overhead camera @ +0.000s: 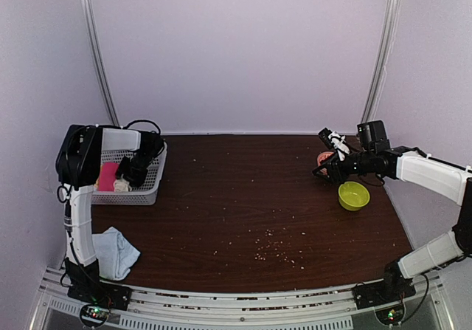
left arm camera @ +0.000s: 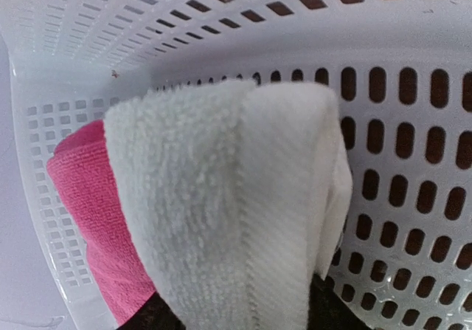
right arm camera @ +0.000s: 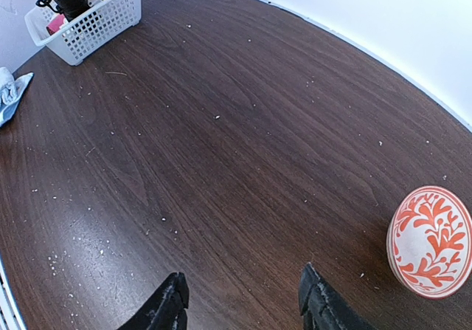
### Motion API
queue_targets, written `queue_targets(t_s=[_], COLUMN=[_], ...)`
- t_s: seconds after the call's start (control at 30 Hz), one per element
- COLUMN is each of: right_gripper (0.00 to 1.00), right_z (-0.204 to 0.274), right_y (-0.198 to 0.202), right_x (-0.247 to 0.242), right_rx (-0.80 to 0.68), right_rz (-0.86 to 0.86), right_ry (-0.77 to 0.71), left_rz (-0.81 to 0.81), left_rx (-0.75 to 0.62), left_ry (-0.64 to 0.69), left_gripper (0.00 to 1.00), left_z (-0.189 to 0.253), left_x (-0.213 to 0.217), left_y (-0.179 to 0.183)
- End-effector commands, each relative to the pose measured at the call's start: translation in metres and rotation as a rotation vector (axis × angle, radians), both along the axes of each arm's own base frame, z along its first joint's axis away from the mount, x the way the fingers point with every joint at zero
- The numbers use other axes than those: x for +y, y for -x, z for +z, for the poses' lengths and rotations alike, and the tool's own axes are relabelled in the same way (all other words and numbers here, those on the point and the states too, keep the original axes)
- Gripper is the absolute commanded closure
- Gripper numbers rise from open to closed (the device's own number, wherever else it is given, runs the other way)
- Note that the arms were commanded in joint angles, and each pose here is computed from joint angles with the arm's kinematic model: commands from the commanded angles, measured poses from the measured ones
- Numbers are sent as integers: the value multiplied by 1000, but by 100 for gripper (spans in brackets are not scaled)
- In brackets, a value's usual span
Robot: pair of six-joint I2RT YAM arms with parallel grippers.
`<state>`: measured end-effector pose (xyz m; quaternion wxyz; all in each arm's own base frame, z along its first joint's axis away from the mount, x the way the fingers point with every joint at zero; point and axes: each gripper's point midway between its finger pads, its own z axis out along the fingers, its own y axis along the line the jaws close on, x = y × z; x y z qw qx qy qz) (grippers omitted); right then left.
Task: Roll the towels
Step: Place the towel in the bin.
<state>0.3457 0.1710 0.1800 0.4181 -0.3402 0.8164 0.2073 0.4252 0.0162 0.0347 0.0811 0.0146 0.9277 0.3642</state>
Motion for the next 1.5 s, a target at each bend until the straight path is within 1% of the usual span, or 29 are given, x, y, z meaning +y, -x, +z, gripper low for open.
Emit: queue_targets(t_s=[0.0,0.2,0.37,0.47,0.67,0.9,1.2,1.3,1.43,1.47], right_gripper=[48,48,48,48,48,48,48,48,48,48], right_z=[2,2,3,2,2,2,4,5,5,4], right_y=[-1,-1,-1,-1,-1,-1,0,0,1,1], right_x=[-1,0,0,0,0,1,1,1,1,1], right_rx=[2,2,1,3,6,6,3,0,1,2], right_rz=[6,9,9,10,11,16,19,18,20,20], right_ry=[-7,-7,-8,-8,-9,-10,-12,-12,-12,-11], left_rz=[-10,-33,-39,-43,-63,-73,-91,-91,-46,-35], left_rx=[114,69,61,51,30,7,11,11,64,74], left_ry=[182,261,273,284,294,307,316,279,96,73], left_gripper=[44,42,38,33,29,27,26,26,26,26], left_z=[-29,-13,-7,-2,15,33,33,31,28,27], left_x=[-22,-33,-35,-37,-40,-42,-46,-41,-15,-11], left_y=[23,18,17,17,18,23,21,17,21,23])
